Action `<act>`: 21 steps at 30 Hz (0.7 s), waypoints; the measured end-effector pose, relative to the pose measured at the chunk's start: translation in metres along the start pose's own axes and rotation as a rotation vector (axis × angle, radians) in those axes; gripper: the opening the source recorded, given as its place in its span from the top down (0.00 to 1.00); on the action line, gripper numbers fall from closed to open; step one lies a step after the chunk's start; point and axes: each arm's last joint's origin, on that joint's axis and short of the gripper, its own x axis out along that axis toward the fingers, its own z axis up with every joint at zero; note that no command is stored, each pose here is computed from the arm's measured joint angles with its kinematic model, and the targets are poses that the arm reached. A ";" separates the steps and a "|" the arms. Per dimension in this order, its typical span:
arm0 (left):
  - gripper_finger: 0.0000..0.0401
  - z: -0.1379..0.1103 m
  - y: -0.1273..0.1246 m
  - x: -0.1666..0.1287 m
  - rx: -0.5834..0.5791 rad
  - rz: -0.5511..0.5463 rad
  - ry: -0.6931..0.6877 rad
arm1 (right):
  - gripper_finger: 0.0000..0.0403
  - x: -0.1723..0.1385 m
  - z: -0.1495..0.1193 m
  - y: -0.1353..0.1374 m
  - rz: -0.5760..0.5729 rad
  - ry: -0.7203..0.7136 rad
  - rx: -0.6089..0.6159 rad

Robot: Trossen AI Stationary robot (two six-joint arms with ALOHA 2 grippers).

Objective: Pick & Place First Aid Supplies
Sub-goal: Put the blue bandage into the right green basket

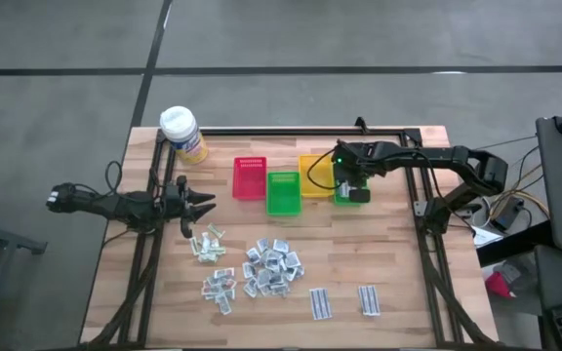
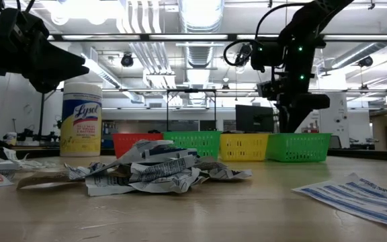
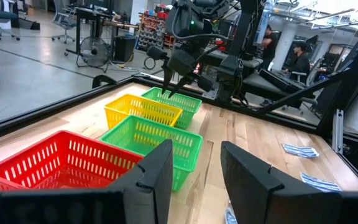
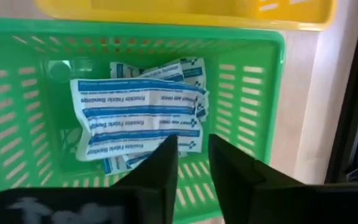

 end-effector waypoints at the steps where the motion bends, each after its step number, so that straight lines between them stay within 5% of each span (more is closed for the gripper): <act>1: 0.67 0.000 0.000 0.000 0.000 0.000 0.000 | 0.74 0.000 0.000 0.000 -0.002 0.003 -0.001; 10: 0.67 0.000 0.000 0.000 0.000 0.000 0.000 | 0.64 -0.019 0.011 -0.011 -0.038 -0.020 0.009; 21: 0.67 0.000 0.000 0.000 0.000 0.000 0.000 | 0.63 -0.068 0.023 -0.027 -0.032 -0.011 0.091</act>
